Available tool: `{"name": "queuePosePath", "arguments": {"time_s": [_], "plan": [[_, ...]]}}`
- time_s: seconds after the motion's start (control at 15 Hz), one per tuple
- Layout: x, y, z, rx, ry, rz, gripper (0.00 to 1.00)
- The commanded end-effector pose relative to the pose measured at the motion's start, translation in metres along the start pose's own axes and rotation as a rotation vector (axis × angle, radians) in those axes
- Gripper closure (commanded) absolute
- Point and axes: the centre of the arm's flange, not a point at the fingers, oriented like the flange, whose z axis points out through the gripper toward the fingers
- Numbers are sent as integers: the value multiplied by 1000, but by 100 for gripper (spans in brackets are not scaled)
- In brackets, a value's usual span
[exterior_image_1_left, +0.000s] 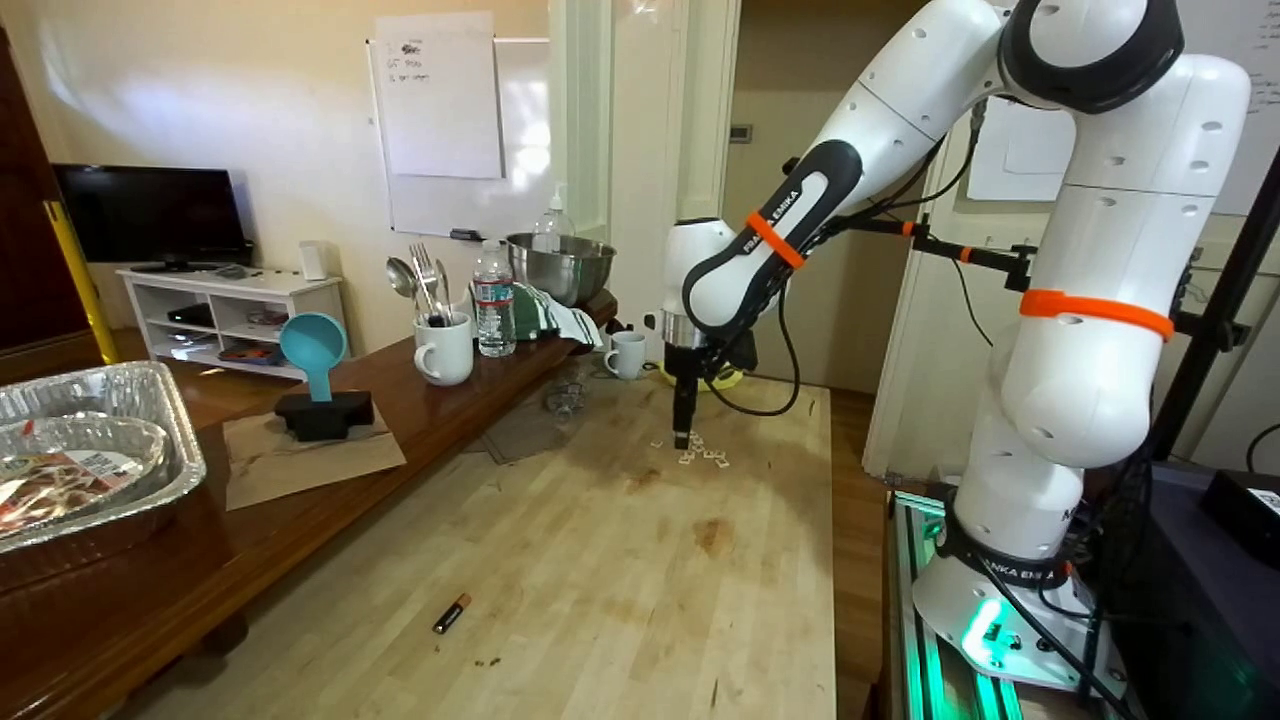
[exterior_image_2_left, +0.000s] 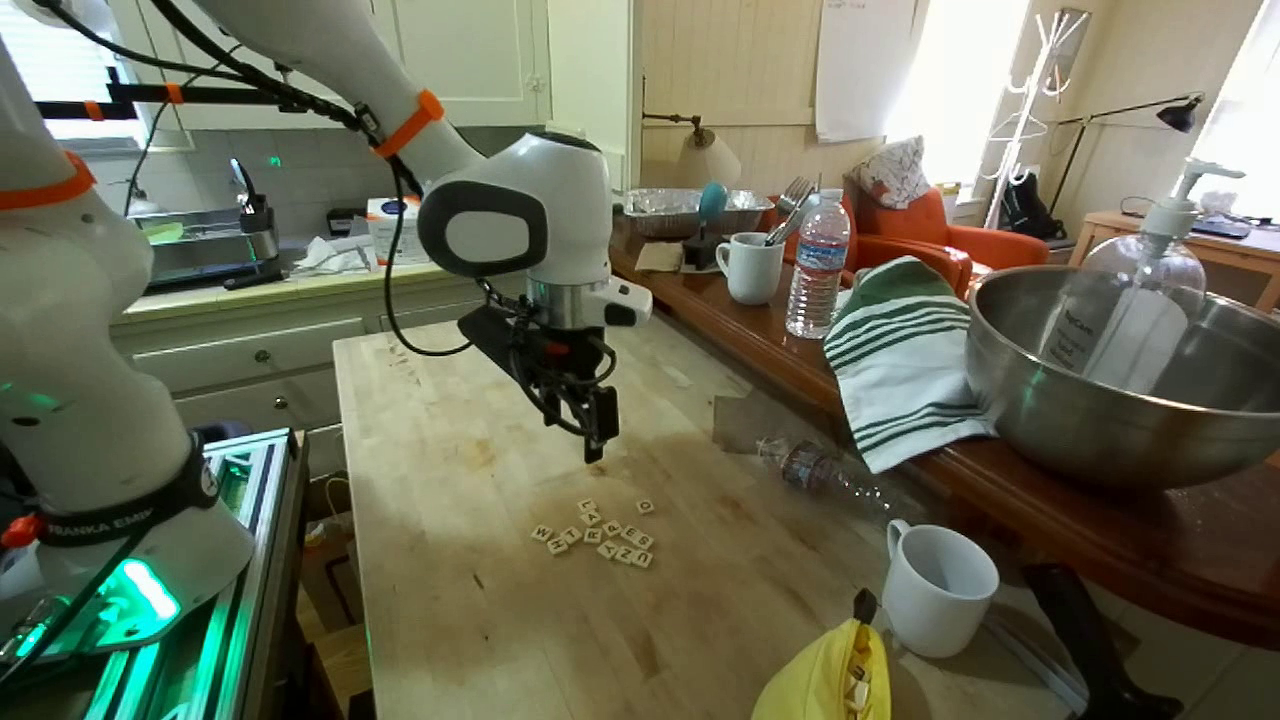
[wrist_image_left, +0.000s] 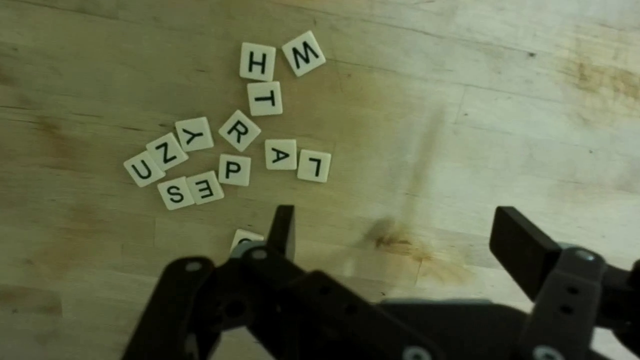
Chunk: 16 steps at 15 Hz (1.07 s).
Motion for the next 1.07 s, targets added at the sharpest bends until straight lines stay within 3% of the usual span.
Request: {"name": "queuePosePath", "arguments": {"time_s": [0.0,0.67,0.73,0.8,1.0], "plan": [[0,0,3,-1,6,-1,0],[-7,4,18,-24,25,-53,0],[-8,4,18,-25,33,-59,25],[-8,5,20,-33,42,-70,26],[-8,9,26,-42,59,-111,51]]}}
